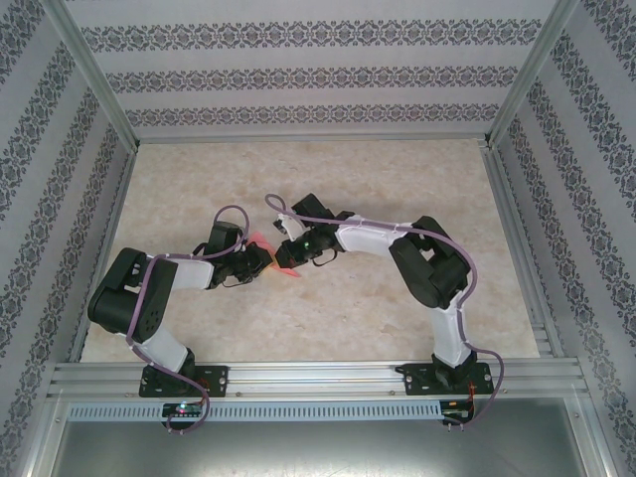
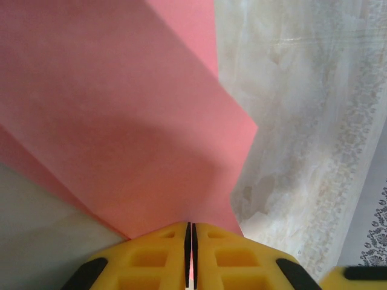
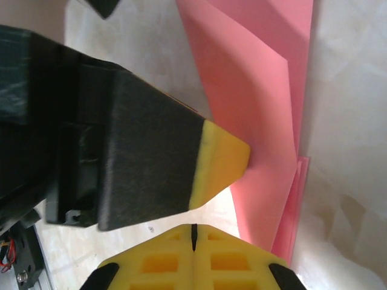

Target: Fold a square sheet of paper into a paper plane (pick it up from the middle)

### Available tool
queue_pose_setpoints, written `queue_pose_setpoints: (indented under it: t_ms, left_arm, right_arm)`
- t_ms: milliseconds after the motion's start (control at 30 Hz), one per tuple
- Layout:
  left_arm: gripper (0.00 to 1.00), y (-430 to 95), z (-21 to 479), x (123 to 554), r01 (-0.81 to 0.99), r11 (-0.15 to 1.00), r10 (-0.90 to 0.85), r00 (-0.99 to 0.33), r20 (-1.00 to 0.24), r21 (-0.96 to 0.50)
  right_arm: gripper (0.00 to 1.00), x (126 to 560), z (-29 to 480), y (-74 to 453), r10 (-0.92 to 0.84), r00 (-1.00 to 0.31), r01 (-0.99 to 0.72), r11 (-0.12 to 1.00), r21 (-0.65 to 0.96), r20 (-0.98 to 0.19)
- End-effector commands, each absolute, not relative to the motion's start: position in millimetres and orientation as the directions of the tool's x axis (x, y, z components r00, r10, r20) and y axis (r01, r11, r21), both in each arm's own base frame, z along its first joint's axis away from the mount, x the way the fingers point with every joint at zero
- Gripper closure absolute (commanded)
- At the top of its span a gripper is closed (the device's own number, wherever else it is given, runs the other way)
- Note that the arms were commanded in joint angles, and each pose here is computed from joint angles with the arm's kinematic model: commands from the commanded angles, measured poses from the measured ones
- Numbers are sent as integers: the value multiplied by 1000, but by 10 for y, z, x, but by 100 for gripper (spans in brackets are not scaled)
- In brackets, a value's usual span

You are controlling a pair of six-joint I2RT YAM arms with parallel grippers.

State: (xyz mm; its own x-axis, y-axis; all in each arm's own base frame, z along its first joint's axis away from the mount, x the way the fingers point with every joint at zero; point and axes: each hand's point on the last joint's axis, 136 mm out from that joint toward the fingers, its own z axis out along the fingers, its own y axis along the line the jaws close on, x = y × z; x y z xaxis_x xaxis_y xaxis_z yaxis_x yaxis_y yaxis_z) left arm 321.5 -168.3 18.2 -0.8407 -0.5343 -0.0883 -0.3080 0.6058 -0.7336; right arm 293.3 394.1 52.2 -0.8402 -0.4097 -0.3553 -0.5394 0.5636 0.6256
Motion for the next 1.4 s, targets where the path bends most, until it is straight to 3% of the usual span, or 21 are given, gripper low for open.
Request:
queue_pose_setpoints:
  t_ms: [0, 767, 1367]
  left_arm:
    - [86, -1628, -43, 3096, -354, 653, -523, -850, -61, -670]
    - [87, -1570, -68, 3075, -373, 674, -527, -848, -61, -638]
    - [90, -1392, -244, 2936, -456, 728, -538, -843, -16, -512]
  right_arm:
    - [98, 2902, 452, 3966, -434, -840, -536, 570, 622, -326]
    - [98, 2647, 63, 3686, -487, -852, -493, 625, 606, -191]
    - [98, 2460, -40, 3335, -492, -861, -462, 655, 598, -126]
